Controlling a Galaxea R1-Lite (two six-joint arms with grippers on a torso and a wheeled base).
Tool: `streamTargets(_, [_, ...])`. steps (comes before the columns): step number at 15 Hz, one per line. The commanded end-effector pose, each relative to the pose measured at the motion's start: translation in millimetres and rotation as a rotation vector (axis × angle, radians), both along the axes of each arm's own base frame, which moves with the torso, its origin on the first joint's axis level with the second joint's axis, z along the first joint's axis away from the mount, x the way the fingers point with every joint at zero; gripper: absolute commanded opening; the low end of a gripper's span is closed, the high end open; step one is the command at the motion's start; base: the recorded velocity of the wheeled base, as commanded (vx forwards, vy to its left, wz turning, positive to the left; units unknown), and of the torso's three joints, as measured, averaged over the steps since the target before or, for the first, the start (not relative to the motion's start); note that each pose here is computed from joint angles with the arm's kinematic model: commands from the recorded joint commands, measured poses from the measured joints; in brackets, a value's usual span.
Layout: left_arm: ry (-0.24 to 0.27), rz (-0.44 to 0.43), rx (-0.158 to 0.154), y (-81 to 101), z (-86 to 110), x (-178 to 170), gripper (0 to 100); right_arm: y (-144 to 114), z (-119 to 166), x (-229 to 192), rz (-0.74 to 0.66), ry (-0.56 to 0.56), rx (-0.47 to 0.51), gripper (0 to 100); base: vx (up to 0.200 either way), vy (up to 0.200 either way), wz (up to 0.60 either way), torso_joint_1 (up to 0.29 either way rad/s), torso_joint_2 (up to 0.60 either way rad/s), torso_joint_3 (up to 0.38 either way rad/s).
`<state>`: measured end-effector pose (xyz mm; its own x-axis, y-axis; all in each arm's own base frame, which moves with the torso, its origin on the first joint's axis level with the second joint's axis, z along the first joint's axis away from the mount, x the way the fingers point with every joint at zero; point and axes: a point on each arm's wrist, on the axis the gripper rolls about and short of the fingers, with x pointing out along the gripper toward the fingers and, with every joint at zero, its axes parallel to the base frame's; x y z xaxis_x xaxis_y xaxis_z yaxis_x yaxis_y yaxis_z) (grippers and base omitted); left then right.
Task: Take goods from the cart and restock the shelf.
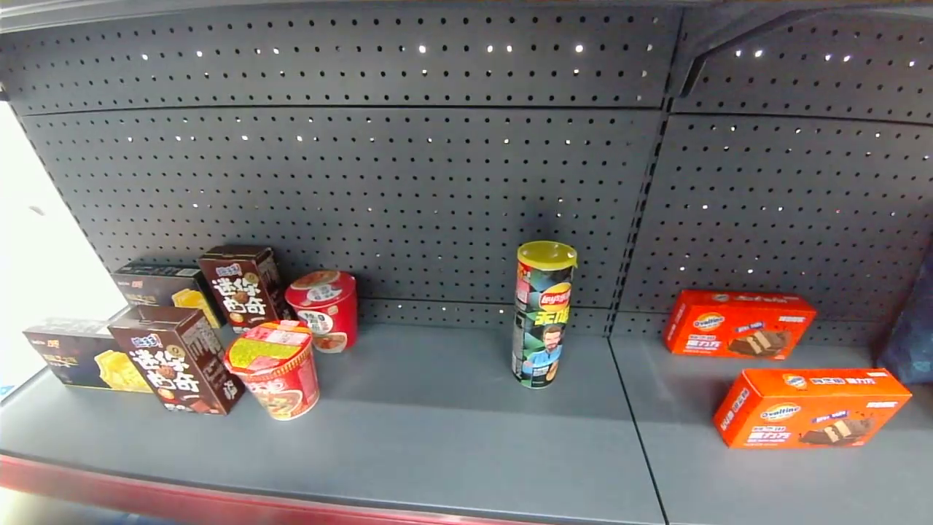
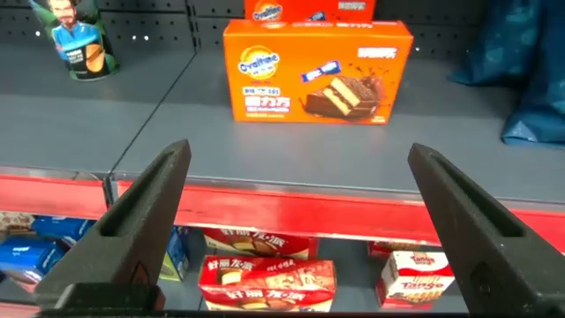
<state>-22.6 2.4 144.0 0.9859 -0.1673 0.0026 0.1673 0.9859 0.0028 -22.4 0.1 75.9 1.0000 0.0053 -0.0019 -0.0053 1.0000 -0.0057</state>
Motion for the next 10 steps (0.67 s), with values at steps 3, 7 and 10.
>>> streamTargets(3, [-0.008,-0.001,0.001,1.2,-13.5,-8.7,0,0.0,0.1,0.1,0.001,0.001,0.000,100,0.000,0.000,0.00,0.000,0.00,0.000])
streamTargets(7, [-0.007,-0.005,0.001,1.4,-13.6,-9.8,0,0.0,0.1,0.1,0.001,0.001,0.000,100,0.000,0.000,0.00,0.000,0.00,0.000])
streamTargets(10, [-0.005,-0.005,0.001,1.4,-14.0,-9.6,0,0.0,0.1,0.1,0.001,0.001,0.000,100,0.000,0.000,0.00,0.000,0.00,0.000])
